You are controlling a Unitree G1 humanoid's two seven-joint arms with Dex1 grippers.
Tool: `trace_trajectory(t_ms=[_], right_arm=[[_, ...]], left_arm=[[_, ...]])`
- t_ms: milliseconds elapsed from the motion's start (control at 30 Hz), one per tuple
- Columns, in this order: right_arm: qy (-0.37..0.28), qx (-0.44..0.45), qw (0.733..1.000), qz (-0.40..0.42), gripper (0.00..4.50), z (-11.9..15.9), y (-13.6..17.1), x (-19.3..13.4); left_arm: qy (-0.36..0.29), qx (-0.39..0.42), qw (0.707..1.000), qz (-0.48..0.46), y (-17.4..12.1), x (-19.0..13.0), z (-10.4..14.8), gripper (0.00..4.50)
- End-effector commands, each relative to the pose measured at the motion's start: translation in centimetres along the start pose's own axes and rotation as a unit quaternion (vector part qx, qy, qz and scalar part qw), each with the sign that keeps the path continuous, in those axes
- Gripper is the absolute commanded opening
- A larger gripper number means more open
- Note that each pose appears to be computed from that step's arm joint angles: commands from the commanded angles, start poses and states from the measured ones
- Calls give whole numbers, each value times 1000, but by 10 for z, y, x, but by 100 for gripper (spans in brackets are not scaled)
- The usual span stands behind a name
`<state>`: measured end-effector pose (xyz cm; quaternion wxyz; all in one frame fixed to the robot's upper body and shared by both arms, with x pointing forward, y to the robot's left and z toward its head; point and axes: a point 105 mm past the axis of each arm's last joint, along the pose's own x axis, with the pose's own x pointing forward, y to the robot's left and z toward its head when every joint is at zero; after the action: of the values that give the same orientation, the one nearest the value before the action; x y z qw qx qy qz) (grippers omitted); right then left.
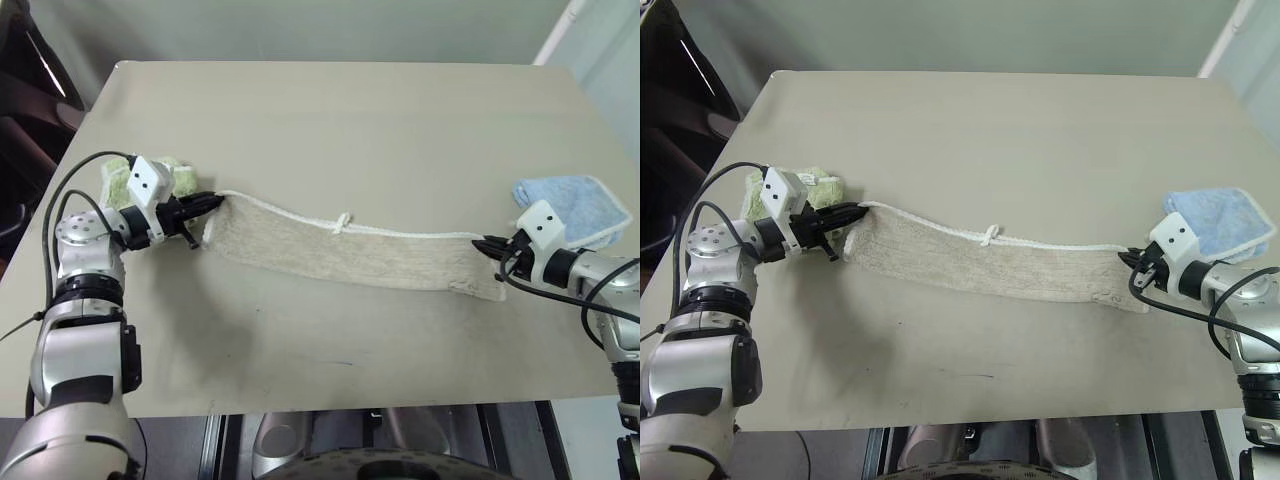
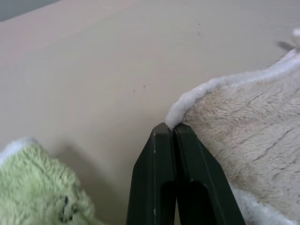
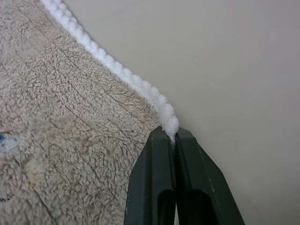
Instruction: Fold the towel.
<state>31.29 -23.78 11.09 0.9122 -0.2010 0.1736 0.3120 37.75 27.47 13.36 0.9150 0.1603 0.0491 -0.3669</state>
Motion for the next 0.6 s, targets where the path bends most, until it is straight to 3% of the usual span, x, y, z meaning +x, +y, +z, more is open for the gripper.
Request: trace_trajectory(t_ms=[33, 167, 267, 367, 600], right_arm=[[-13, -17, 1000, -17, 0, 9, -8, -6], [-17, -17, 999, -23, 0, 12, -9, -6], [-19, -14, 999, -24, 0, 13, -10, -7], [-21, -12, 999, -23, 0, 13, -10, -7], [-31, -8, 999, -28, 0, 18, -12, -4]], left_arm=[[-13, 14, 1000, 10, 6, -2, 9, 3], [40, -17, 997, -69, -9, -15, -8, 3], [61, -26, 995, -74, -8, -22, -11, 3], [62, -34, 995, -72, -7, -21, -11, 71], [29, -9, 999, -28, 2, -9, 1, 318]])
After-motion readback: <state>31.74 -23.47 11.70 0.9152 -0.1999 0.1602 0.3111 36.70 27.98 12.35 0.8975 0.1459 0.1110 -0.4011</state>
